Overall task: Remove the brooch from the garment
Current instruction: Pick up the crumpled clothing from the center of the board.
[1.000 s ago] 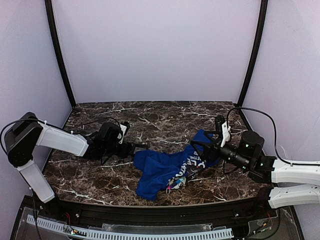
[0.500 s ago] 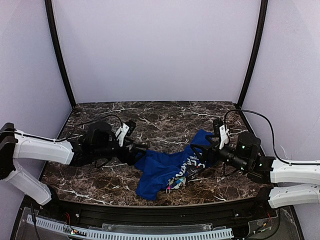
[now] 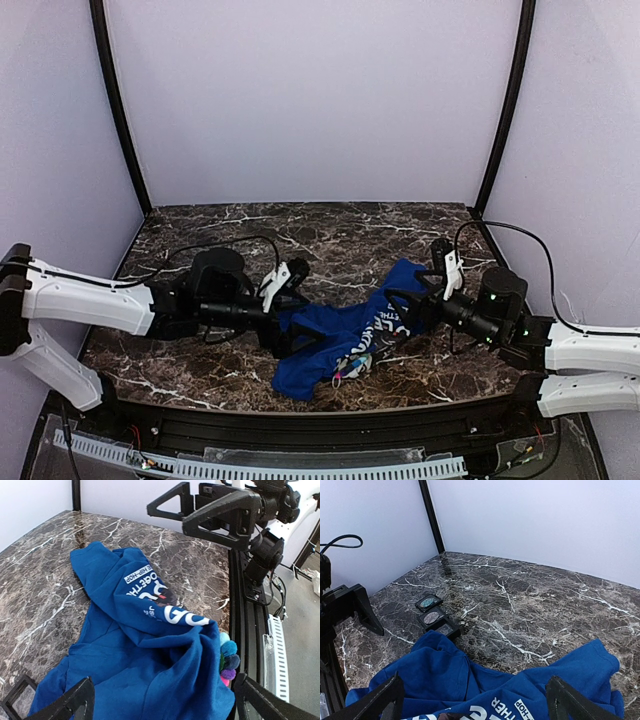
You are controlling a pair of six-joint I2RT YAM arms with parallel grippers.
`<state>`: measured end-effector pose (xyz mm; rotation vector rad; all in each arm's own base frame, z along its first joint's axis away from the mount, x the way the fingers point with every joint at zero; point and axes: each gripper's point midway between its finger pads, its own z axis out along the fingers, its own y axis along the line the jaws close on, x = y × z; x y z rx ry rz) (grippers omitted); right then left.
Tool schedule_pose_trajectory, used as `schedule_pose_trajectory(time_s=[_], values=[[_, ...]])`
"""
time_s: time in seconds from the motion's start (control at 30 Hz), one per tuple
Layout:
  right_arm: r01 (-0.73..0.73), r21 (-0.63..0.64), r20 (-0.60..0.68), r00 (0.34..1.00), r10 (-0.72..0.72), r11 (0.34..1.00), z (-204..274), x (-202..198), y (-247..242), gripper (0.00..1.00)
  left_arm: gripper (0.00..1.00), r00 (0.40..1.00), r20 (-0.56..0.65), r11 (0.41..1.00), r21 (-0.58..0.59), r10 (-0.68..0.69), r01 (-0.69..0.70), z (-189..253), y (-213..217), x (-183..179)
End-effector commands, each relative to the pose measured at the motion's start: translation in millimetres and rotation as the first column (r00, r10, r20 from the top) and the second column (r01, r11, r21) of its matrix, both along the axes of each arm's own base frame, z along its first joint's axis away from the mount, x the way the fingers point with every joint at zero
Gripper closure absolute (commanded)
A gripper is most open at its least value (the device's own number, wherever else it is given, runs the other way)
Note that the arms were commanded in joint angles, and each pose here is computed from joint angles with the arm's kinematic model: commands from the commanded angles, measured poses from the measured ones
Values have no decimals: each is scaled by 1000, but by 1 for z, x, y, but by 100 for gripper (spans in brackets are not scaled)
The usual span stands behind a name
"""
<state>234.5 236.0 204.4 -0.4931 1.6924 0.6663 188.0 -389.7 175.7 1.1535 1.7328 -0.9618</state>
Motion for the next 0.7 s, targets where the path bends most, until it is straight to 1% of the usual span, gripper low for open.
schedule_pose_trajectory(time_s=[0.0, 0.07, 0.17, 0.47, 0.53, 0.57, 0.6, 0.63, 0.67], values=[[4, 14, -3, 1000, -4, 1000, -1, -1, -3, 2, 1, 998, -15, 997, 49, -65, 65, -9, -15, -13], [2, 14, -2, 1000, -2, 1000, -1, -1, -3, 2, 1, 997, 4, 994, 77, -80, 79, -13, -20, -15], [2, 15, 0, 1000, -2, 1000, 0, -1, -3, 2, 1, 996, -2, 989, 114, -91, 91, -24, -27, -18], [6, 12, 2, 1000, -6, 1000, 0, 0, -3, 2, 1, 993, -24, 984, 134, -113, 116, -35, -40, -19], [5, 13, 2, 1000, -5, 1000, 0, 0, -2, 2, 5, 992, -27, 983, 136, -120, 123, -36, -41, -19], [6, 12, 2, 1000, -6, 1000, 0, 0, -2, 2, 10, 992, -27, 983, 135, -124, 127, -35, -42, -19], [4, 14, 3, 1000, -4, 1000, 0, 0, -2, 2, 13, 992, -32, 981, 145, -126, 129, -39, -42, -20], [5, 14, 3, 1000, -5, 1000, 1, 0, -2, 2, 18, 991, -32, 981, 144, -127, 131, -38, -43, -19], [5, 16, 3, 1000, -5, 1000, 1, 0, -2, 2, 21, 991, -35, 980, 147, -129, 133, -40, -44, -20]])
